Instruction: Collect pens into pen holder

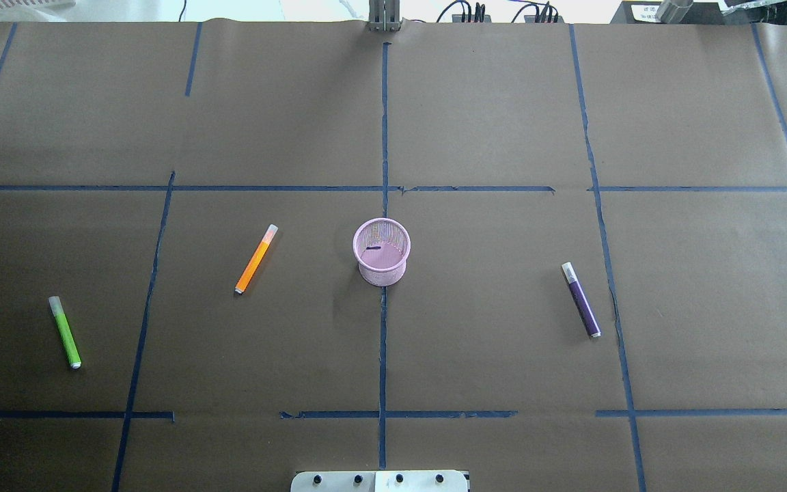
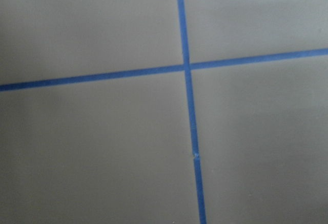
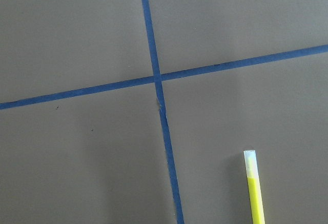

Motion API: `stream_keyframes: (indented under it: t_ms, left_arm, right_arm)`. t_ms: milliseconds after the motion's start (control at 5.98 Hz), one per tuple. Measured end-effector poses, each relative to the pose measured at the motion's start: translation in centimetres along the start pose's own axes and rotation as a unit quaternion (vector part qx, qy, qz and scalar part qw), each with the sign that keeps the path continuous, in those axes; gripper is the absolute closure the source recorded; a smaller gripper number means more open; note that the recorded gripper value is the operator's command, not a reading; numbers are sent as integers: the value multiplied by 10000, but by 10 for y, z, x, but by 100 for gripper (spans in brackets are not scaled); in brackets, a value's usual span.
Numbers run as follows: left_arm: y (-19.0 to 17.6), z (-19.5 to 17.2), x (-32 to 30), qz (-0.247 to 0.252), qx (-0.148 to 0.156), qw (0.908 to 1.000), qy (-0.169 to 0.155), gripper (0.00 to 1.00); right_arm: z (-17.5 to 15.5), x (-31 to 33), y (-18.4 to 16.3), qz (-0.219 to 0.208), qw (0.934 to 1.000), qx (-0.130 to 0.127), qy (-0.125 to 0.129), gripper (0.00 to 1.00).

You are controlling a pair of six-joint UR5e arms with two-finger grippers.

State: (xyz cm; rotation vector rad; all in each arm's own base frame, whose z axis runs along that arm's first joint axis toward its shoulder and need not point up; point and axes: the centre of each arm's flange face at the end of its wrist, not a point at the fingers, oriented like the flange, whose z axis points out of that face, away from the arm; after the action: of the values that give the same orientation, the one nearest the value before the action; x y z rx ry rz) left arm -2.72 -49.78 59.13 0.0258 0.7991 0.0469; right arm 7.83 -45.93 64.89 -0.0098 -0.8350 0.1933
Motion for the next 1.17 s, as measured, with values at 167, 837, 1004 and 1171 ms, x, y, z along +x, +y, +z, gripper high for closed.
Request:
stream_keyframes:
  t_ms: [167,837,1004,1171]
  left_arm:
    - [-1,3,46,-168,13,9999,40,0]
    - [21,85,230,-394,-19,9992,-47,0]
    - [27,98,243,-773,65,9969,-151,0]
    - [37,112,247,-1149,120,9930,-263,0]
  right_arm:
    - [0,0,0,-5,10000,0,3,0]
    - [1,1,0,-8,10000,-10,13,0]
    - [1,1,0,-2,10000,-11,14,0]
    - [1,1,0,-1,10000,-11,14,0]
